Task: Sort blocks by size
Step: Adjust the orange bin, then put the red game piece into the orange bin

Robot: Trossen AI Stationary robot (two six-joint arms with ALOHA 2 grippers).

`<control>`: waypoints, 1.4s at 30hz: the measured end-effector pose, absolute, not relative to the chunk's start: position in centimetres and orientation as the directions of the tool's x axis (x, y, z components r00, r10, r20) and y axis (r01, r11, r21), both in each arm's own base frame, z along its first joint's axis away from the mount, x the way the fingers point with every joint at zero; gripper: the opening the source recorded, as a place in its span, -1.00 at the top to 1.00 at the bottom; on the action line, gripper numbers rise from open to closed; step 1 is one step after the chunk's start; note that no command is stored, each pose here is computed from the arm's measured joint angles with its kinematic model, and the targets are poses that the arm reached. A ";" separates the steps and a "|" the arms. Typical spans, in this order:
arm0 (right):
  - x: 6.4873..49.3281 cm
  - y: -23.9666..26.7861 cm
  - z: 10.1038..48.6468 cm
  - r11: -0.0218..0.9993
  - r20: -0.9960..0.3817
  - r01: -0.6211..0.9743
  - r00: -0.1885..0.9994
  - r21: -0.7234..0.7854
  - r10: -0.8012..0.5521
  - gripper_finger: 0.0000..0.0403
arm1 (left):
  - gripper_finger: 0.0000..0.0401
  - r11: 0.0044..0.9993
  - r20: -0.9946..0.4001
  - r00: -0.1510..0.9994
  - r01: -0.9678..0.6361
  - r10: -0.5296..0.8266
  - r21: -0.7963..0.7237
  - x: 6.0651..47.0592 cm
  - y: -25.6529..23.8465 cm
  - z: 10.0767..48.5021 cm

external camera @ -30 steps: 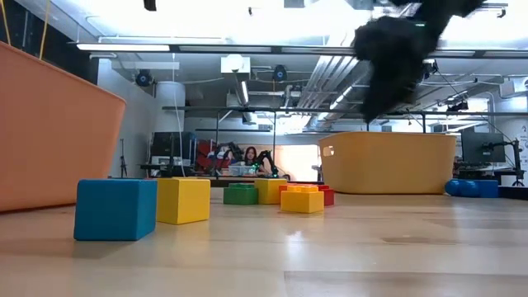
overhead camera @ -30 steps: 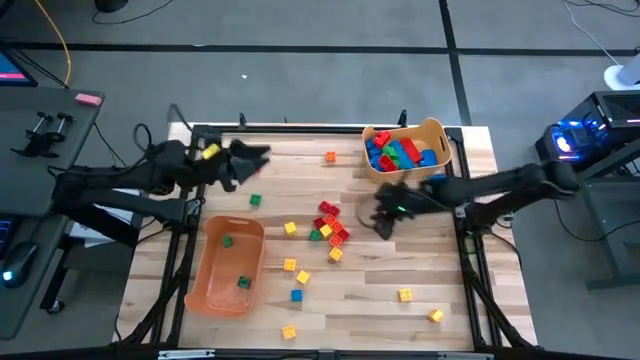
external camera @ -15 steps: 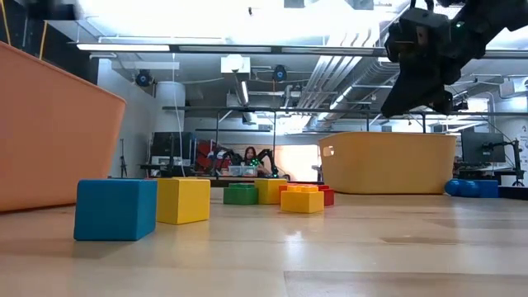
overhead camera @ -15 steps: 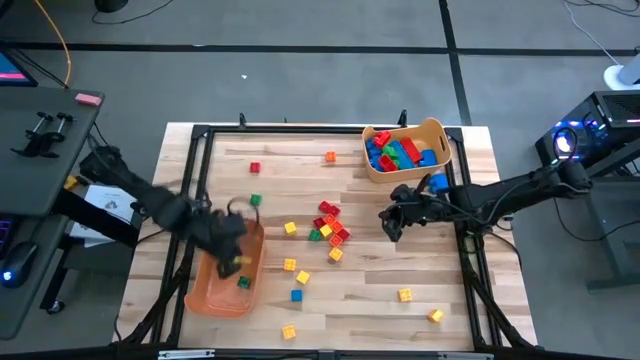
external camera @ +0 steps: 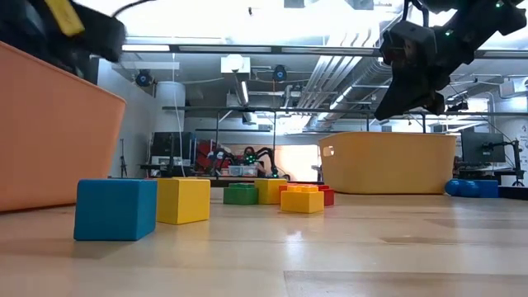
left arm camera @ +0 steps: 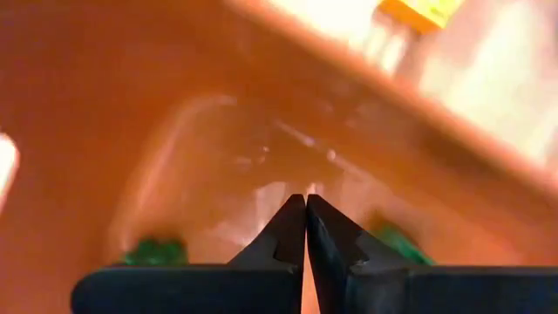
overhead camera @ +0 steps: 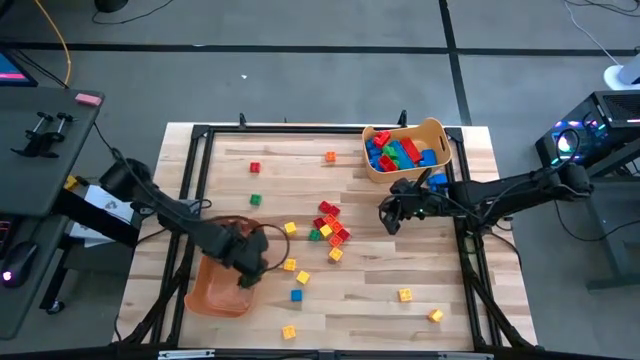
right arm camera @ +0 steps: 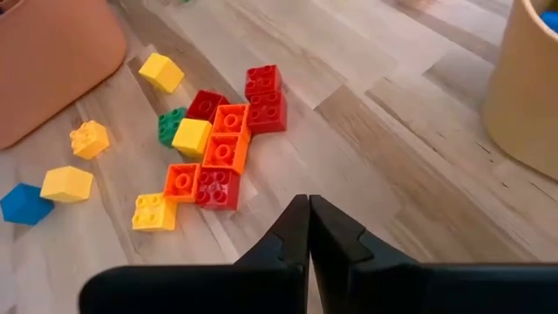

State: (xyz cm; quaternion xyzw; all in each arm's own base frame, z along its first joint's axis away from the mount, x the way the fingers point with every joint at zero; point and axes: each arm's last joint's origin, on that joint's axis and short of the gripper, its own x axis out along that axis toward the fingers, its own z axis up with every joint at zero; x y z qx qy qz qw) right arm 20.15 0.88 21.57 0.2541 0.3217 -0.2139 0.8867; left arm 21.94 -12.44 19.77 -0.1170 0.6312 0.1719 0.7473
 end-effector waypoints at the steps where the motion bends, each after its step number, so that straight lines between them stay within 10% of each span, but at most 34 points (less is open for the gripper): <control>1: 20.2 0.9 21.6 0.779 -0.679 0.542 0.702 0.314 -0.215 0.99 | 1.00 0.913 -0.983 0.141 -0.406 0.115 0.048 22.3 -12.2 19.6; 25: 21.5 1.3 23.2 0.784 -0.523 0.401 0.844 0.473 -0.116 0.95 | 1.00 0.878 -0.873 0.462 -0.470 0.156 -0.092 28.3 -6.3 20.3; 42: 27.5 5.3 17.0 0.922 -0.687 0.181 0.717 0.344 0.115 -0.29 | 1.00 0.762 -0.798 0.499 -0.643 0.337 -0.081 24.6 -1.4 25.7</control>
